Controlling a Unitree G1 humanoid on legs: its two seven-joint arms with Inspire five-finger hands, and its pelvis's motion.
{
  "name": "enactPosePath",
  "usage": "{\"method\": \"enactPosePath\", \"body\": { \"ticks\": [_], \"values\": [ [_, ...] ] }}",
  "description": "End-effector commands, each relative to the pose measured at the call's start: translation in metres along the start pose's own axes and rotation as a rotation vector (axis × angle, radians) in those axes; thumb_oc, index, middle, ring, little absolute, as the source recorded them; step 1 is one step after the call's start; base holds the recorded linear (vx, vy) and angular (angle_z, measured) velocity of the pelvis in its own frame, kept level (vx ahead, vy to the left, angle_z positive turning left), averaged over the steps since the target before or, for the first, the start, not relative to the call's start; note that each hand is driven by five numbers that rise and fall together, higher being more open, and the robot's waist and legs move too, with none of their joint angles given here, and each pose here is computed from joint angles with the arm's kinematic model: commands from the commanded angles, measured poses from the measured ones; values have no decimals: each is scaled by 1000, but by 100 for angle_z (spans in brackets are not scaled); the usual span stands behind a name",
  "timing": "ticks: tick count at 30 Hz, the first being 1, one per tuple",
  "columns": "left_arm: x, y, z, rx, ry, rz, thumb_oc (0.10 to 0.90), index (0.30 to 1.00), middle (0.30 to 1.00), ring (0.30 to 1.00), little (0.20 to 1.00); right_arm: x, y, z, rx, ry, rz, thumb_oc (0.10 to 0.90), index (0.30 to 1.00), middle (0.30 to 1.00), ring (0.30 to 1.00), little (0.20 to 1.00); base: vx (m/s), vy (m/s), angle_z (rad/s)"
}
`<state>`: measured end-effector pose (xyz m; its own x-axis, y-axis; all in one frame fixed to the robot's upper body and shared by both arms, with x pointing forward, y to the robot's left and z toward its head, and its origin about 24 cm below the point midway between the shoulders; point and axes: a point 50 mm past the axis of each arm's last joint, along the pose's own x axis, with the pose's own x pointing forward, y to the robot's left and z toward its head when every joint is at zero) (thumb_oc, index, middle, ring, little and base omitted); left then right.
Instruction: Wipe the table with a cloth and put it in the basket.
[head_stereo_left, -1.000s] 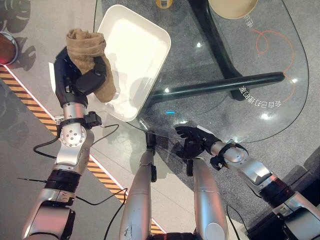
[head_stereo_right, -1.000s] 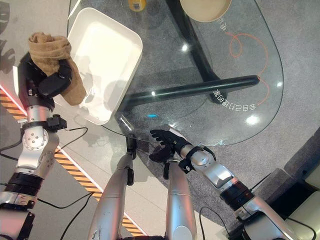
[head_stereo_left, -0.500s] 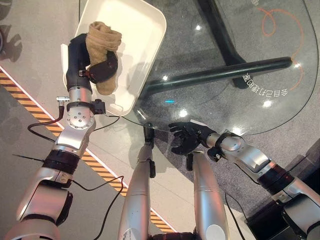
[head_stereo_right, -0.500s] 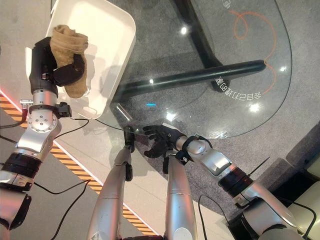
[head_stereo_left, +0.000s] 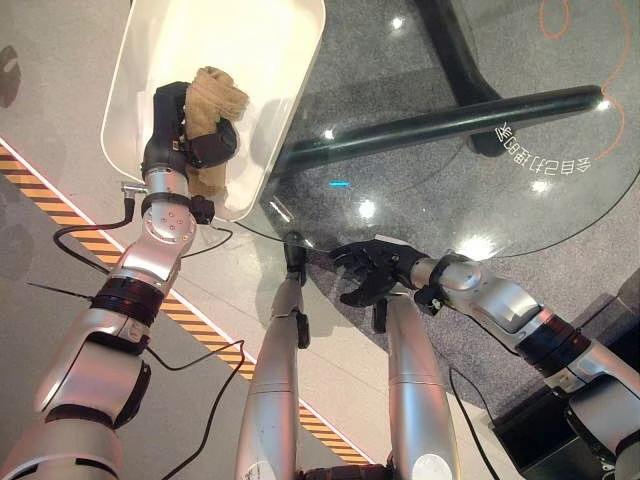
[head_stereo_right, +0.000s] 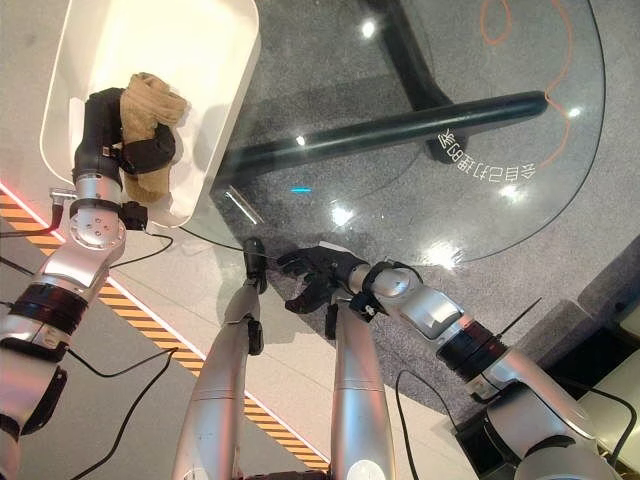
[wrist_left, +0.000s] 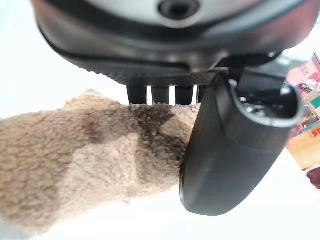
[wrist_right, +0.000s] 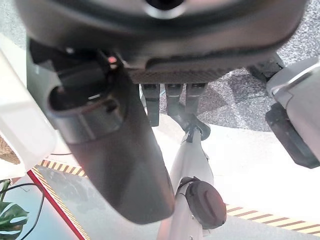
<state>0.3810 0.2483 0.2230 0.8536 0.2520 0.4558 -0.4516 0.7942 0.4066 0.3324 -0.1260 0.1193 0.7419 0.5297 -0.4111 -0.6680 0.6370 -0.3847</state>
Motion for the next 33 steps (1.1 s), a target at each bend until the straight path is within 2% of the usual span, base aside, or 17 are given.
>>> {"method": "enactPosePath", "body": {
  "ticks": [1,8,14,15,16,17,21,22,23,24,33],
  "values": [
    [22,44,33,-20,-132,199,100,300,300,300,200,-4,-1,-2,14,-15,27,800,900,900,900,900,-2,0,-4],
    [32,51,46,-67,-151,248,100,300,300,300,200,-1,-1,0,31,-30,19,800,900,900,900,900,0,0,0],
    [37,42,61,-83,-189,197,100,300,300,300,200,2,0,5,47,-45,8,800,900,900,900,900,0,-12,0],
    [37,40,62,-86,-189,187,138,333,333,333,238,3,1,6,49,-47,6,800,900,900,900,900,0,0,0],
    [37,38,62,-86,-190,172,375,535,535,535,475,3,2,6,50,-49,3,800,900,900,900,900,0,0,0],
    [38,36,63,-79,-190,154,432,585,585,585,532,4,1,6,51,-53,2,800,900,900,900,900,0,0,0],
    [39,33,63,-81,-184,131,446,596,596,596,546,3,0,9,45,-61,-2,800,900,900,900,900,0,0,0],
    [39,32,61,-86,-175,127,569,702,702,702,669,4,0,9,43,-63,-4,800,900,900,900,900,0,0,0],
    [39,31,60,-90,-168,122,608,735,735,735,708,4,0,8,42,-64,-5,800,900,900,900,900,0,0,0],
    [39,31,60,-93,-164,119,800,900,900,900,900,4,0,8,42,-65,-5,800,900,900,900,900,0,0,0],
    [39,28,58,-102,-149,106,800,900,900,900,900,4,3,6,39,-76,-8,800,900,900,900,900,0,0,0]
  ]
}}
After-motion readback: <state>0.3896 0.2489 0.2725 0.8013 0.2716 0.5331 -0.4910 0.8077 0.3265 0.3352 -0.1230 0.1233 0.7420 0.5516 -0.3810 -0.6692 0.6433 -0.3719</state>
